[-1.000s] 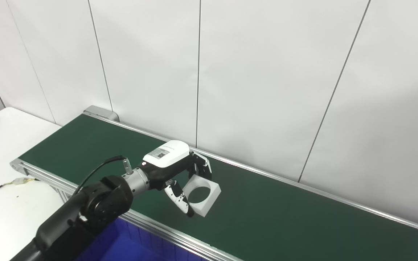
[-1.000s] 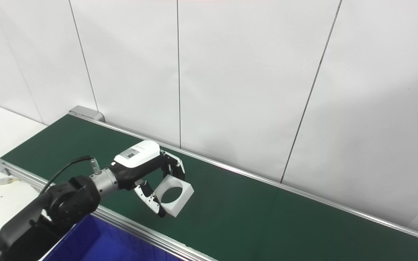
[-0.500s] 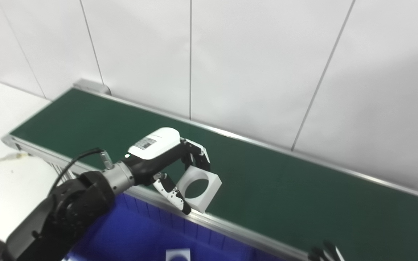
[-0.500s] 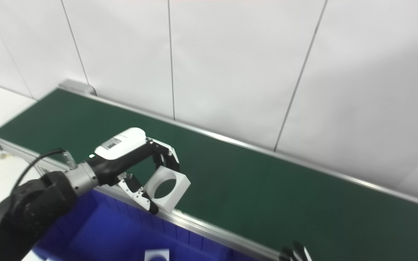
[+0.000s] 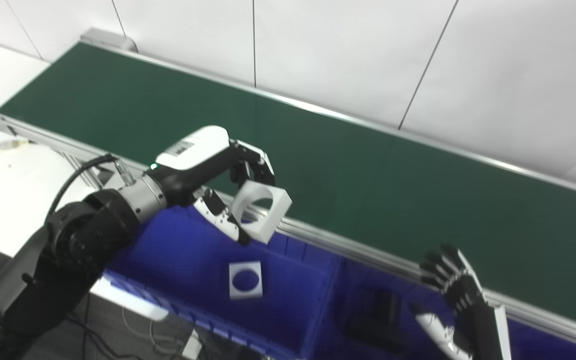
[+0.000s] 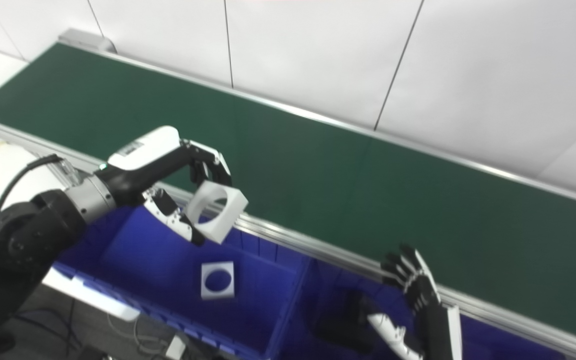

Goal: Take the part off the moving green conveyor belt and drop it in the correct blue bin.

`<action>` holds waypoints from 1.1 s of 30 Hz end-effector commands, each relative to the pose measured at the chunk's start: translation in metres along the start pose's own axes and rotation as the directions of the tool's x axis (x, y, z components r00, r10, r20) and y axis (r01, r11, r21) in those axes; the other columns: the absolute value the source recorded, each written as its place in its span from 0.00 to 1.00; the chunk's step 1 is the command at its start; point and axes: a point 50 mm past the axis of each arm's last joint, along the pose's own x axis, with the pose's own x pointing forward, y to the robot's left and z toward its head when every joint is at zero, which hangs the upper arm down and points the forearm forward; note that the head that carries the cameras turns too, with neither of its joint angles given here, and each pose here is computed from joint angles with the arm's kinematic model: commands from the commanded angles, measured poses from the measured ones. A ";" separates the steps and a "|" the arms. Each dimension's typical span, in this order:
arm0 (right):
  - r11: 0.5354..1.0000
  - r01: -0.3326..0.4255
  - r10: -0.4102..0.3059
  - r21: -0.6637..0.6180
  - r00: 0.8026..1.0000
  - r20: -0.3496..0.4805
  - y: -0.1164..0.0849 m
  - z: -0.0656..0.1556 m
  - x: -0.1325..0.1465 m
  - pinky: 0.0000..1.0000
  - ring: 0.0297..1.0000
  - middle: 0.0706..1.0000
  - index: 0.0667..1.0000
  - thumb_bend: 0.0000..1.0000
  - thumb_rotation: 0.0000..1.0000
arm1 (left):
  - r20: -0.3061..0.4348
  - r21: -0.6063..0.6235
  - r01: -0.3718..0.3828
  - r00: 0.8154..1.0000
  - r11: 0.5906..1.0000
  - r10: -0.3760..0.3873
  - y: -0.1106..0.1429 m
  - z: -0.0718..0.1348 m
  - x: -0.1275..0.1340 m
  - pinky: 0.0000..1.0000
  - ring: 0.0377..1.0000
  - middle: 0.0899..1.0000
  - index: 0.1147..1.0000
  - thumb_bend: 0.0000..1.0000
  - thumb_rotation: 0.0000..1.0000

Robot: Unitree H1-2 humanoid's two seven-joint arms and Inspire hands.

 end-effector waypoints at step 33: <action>1.000 0.005 -0.005 0.009 1.000 0.031 -0.005 0.015 0.005 0.69 0.76 0.79 0.87 0.68 0.46 | -0.263 -0.006 0.195 0.946 0.981 -0.189 -0.112 -0.074 0.017 0.39 0.37 0.43 0.46 0.50 0.00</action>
